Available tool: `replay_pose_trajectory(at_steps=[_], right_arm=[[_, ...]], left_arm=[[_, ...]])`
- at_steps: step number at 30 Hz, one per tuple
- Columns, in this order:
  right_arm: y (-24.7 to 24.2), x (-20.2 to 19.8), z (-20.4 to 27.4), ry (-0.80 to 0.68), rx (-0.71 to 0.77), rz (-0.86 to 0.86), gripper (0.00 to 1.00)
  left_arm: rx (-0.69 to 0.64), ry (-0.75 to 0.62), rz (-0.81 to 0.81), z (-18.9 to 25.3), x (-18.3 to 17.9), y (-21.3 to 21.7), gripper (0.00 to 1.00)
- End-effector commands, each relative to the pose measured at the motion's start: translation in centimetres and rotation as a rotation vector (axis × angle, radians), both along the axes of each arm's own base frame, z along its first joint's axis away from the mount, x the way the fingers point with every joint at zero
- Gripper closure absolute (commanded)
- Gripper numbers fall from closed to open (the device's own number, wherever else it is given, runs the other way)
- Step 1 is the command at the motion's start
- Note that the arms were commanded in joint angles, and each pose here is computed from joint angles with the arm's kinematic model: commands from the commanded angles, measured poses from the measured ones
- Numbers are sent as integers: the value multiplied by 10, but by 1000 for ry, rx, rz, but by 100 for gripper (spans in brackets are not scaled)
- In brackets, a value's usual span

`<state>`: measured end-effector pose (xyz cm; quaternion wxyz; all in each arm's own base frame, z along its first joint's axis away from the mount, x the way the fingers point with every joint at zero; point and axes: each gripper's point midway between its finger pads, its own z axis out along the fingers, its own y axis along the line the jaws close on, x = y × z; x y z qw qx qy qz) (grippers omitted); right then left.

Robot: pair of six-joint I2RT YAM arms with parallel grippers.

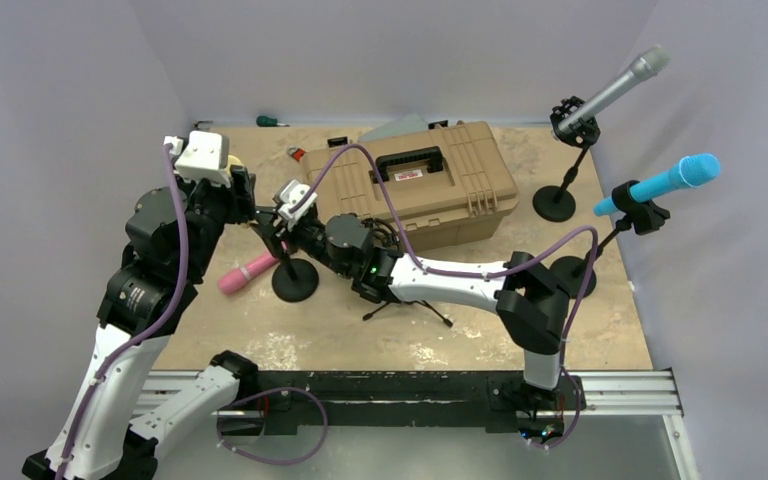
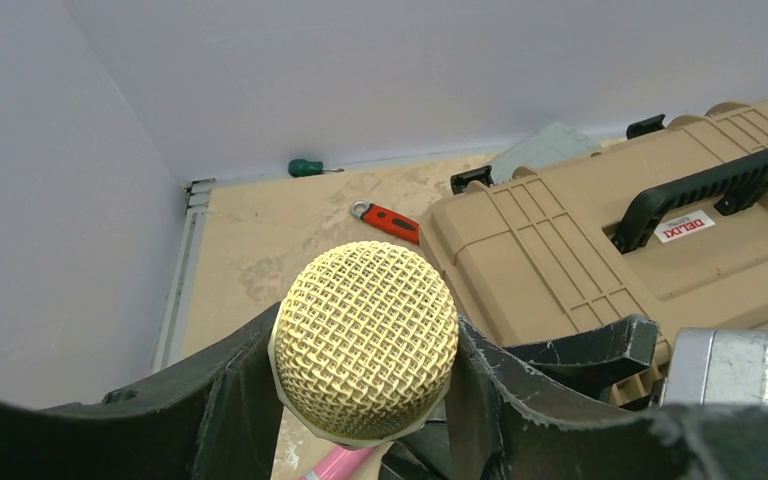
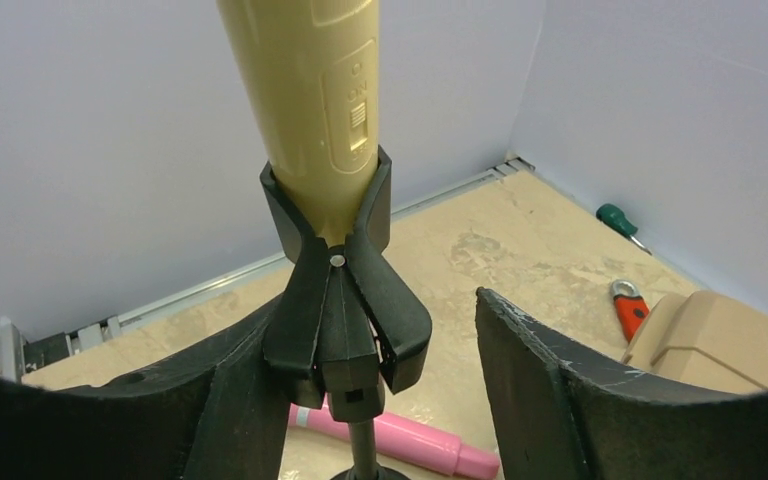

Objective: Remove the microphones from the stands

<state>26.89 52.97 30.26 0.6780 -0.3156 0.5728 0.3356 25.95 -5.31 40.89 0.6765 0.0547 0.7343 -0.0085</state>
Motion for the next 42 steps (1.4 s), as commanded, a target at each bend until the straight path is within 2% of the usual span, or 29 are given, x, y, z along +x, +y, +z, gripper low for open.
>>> replay_pose_trajectory(at_steps=[1, 5, 9, 10, 16, 23, 32, 33, 35, 37, 38, 39, 41, 42], right_arm=[[-3, 4, 39, -58, 56, -27, 39], [2, 3, 37, -61, 49, -18, 48], [9, 0, 30, -56, 27, -1, 93], [9, -1, 28, -55, 27, -5, 100], [1, 6, 19, -42, 25, -77, 100], [-4, 8, 16, -29, 37, -103, 100], [2, 7, 15, 10, 44, -87, 100], [4, 7, 14, 17, 39, -81, 96], [6, 5, 15, 34, 41, -71, 73], [5, 4, 19, 51, 48, -66, 58], [5, 3, 22, 58, 51, -61, 43], [4, 3, 24, 64, 45, -66, 35], [-2, 2, 32, 77, 56, -74, 24], [-7, 0, 37, 91, 74, -76, 22]], left_arm=[[-15, -52, -3, 14, 2, -1, 100], [-15, -53, -4, 15, 2, -1, 100], [-15, -53, 4, 15, 2, 0, 100], [-15, -53, 7, 16, 2, 1, 100], [-36, -43, 98, 20, 6, 14, 100], [-141, -53, 412, 31, 1, 60, 100], [-241, -132, 725, 28, -30, 114, 100], [-253, -140, 746, 27, -31, 117, 100], [-283, -137, 765, 25, -28, 121, 100], [-320, -103, 766, 20, -20, 123, 100], [-352, -89, 781, 18, -17, 127, 100], [-387, -69, 812, 12, -13, 135, 100], [-484, -34, 848, -4, -6, 144, 100], [-579, -38, 875, -12, -3, 151, 100]])
